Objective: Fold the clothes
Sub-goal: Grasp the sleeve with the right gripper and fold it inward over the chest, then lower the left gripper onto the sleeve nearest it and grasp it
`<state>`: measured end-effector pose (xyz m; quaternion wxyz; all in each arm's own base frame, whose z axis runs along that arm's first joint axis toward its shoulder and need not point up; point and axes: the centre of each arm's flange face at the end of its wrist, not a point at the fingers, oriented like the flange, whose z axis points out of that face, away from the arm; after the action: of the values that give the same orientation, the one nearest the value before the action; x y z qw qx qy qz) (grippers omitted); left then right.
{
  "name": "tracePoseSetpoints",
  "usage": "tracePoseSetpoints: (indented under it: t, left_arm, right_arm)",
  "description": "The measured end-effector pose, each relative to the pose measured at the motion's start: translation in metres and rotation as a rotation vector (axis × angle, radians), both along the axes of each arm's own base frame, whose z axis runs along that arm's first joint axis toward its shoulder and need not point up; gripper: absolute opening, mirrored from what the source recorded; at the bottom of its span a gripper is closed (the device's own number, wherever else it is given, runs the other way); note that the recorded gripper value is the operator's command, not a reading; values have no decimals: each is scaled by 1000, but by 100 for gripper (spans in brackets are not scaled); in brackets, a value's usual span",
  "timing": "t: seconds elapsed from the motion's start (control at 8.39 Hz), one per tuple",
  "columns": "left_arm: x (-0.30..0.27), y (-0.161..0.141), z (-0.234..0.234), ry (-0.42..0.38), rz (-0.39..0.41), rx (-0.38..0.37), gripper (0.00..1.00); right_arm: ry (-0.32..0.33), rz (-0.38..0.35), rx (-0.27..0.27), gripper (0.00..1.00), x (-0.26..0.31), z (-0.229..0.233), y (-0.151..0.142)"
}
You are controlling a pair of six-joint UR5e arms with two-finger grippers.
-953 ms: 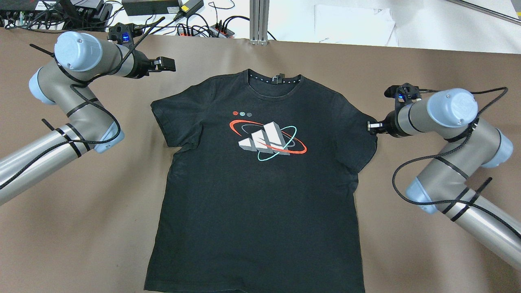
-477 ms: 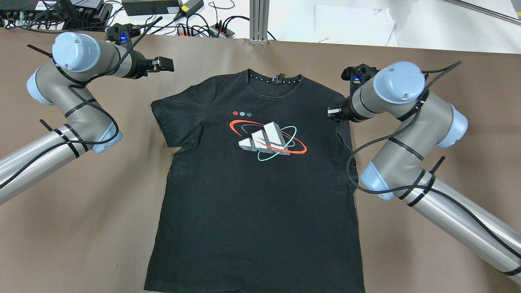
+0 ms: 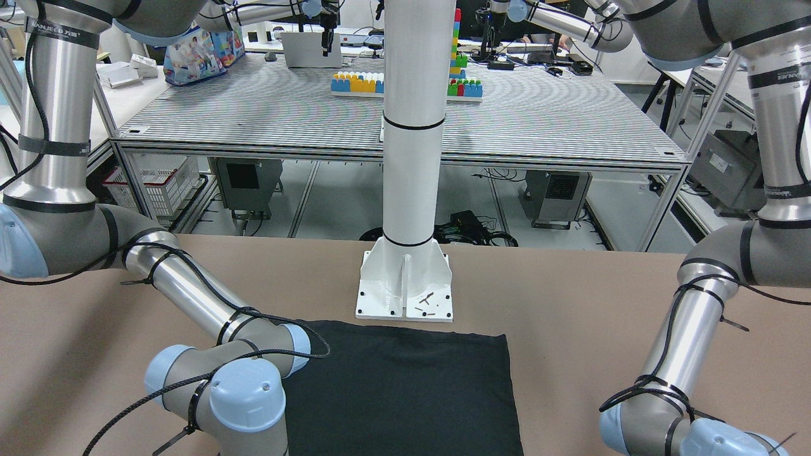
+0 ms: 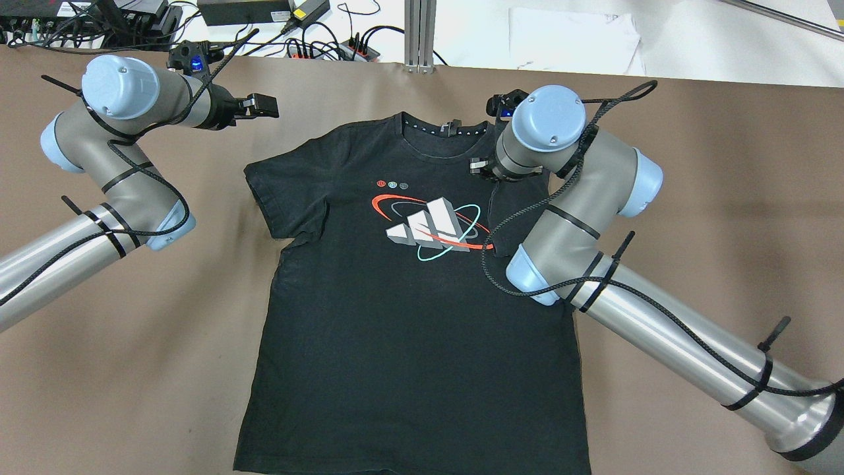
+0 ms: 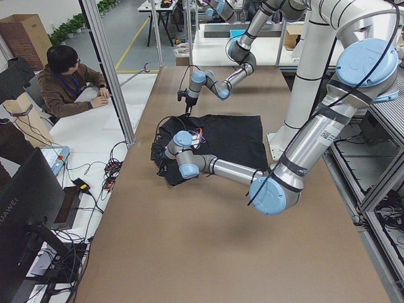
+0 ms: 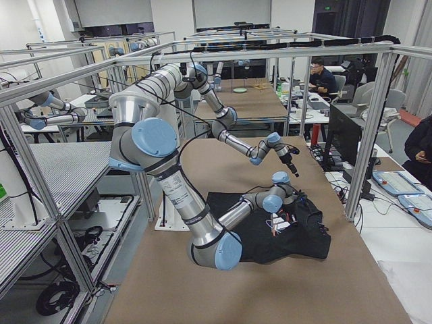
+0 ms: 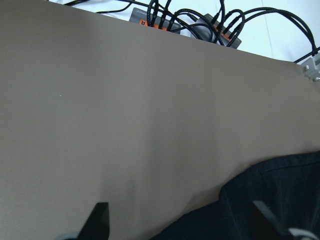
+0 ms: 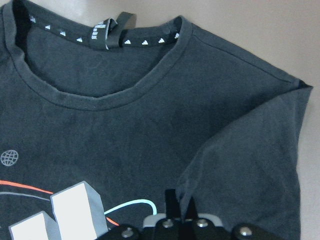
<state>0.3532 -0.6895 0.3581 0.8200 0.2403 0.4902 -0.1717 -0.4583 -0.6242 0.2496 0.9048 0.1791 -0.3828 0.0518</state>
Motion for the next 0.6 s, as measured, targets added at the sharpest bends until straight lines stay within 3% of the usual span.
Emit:
tracePoseSetpoints:
  t: [0.12,0.24,0.6]
  left_arm:
    - [-1,1,4,2,-4,-10,100]
    - [-1,2,9,2,-7,-20,100]
    - [0,3,11,4,-8,-29,100]
  right_arm:
    - [5,11,-2,68,-10,-6,-5]
    - [10,20,1,94,-14,-9,-7]
    - [4,22,25,94,-20,-17,-4]
